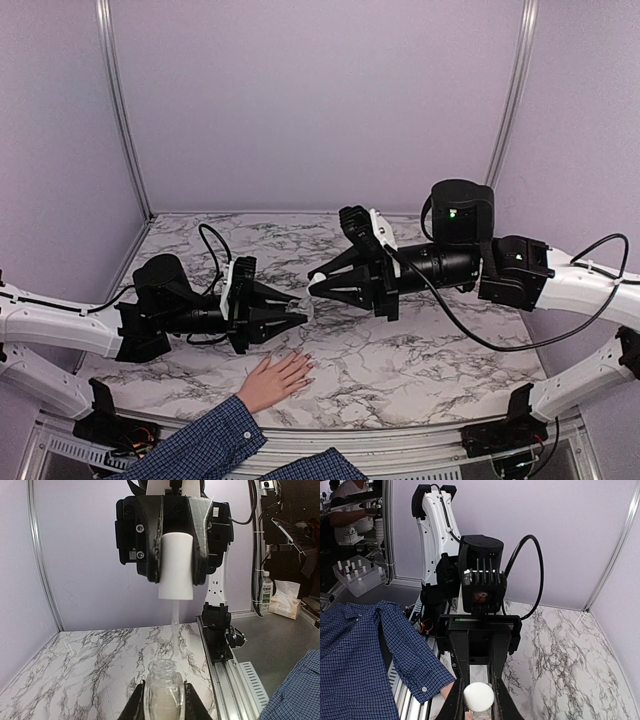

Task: Paint the nails
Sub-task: Close the cap of the nail polish bottle.

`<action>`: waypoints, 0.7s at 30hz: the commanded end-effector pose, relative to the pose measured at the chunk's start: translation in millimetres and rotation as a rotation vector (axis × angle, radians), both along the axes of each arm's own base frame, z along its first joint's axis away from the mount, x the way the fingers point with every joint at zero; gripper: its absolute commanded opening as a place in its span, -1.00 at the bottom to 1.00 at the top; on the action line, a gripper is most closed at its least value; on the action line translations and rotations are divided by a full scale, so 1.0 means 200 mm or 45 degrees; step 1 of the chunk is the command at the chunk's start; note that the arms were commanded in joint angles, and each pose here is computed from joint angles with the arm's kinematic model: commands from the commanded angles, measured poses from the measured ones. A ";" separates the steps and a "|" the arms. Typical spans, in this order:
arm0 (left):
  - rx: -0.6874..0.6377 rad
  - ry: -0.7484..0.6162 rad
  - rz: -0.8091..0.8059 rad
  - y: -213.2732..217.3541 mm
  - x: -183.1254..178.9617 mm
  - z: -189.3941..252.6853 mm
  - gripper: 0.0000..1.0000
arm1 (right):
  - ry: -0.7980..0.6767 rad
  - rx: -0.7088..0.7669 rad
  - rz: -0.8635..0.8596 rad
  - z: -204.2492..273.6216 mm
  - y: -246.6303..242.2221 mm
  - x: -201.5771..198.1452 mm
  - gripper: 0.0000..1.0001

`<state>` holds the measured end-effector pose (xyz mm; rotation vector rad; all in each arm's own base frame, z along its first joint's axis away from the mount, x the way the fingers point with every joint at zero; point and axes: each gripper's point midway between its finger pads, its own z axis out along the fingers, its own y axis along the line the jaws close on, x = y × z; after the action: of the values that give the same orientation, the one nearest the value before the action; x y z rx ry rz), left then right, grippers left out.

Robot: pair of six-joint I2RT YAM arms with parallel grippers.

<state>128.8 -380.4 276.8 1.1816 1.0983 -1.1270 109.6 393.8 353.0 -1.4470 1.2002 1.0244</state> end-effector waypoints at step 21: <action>-0.085 -0.069 -0.028 0.00 -0.04 0.12 -1.00 | -0.020 -0.003 -0.046 -0.04 0.01 0.03 -1.00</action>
<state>126.6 -381.1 276.6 1.1856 1.0959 -1.1313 114.1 394.0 343.1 -1.4421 1.2261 0.9995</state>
